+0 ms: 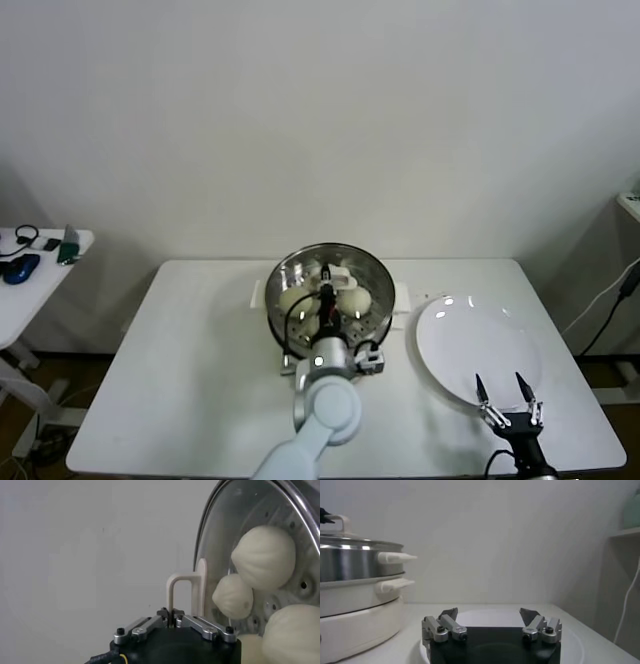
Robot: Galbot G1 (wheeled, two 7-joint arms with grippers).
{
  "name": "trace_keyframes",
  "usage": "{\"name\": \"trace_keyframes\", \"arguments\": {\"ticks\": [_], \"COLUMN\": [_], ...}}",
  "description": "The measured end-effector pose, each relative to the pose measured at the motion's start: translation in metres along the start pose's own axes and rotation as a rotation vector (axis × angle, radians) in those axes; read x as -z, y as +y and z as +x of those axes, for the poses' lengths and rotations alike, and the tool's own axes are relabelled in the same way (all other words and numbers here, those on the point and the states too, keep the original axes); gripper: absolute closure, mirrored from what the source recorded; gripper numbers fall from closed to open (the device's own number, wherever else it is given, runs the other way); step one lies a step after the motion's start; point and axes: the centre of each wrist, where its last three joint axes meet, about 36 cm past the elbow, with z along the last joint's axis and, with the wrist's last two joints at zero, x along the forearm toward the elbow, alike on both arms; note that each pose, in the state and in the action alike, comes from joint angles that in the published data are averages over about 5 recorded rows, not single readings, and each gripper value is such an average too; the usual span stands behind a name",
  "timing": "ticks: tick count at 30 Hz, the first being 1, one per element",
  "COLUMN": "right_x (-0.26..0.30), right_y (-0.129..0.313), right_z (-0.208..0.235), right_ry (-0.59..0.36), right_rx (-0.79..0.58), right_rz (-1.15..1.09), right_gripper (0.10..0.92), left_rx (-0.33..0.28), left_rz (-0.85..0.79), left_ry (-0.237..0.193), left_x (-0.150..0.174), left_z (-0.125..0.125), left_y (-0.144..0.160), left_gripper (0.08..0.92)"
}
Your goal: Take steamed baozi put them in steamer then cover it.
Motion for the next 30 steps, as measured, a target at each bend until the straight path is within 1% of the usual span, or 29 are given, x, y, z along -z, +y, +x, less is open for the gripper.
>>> {"name": "trace_keyframes", "arguments": {"ticks": [5, 8, 15, 20, 25, 30], "right_x": [-0.001, -0.001, 0.001, 0.004, 0.007, 0.013], "right_y": [0.001, 0.002, 0.003, 0.003, 0.005, 0.009], "right_z": [0.001, 0.001, 0.002, 0.001, -0.001, -0.004], "right_ry": [0.003, 0.008, 0.033, 0.055, 0.072, 0.069], "right_rx": [0.0, 0.002, -0.003, -0.01, -0.016, -0.02], "right_rz": [-0.003, -0.004, 0.002, 0.008, 0.019, 0.02], "right_gripper": [0.2, 0.2, 0.2, 0.2, 0.2, 0.2], "left_rx": [-0.005, -0.012, -0.038, -0.061, -0.077, -0.077], "left_rz": [0.0, 0.013, 0.067, 0.108, 0.174, 0.283], "left_ry": [-0.014, -0.024, -0.051, -0.074, -0.096, -0.126], "left_x": [0.0, 0.0, -0.002, -0.012, -0.032, -0.064], "left_z": [0.001, 0.001, 0.009, 0.019, 0.031, 0.042], "left_y": [0.002, 0.006, 0.019, 0.029, 0.038, 0.046], "left_gripper": [0.862, 0.831, 0.641, 0.493, 0.346, 0.218]}}
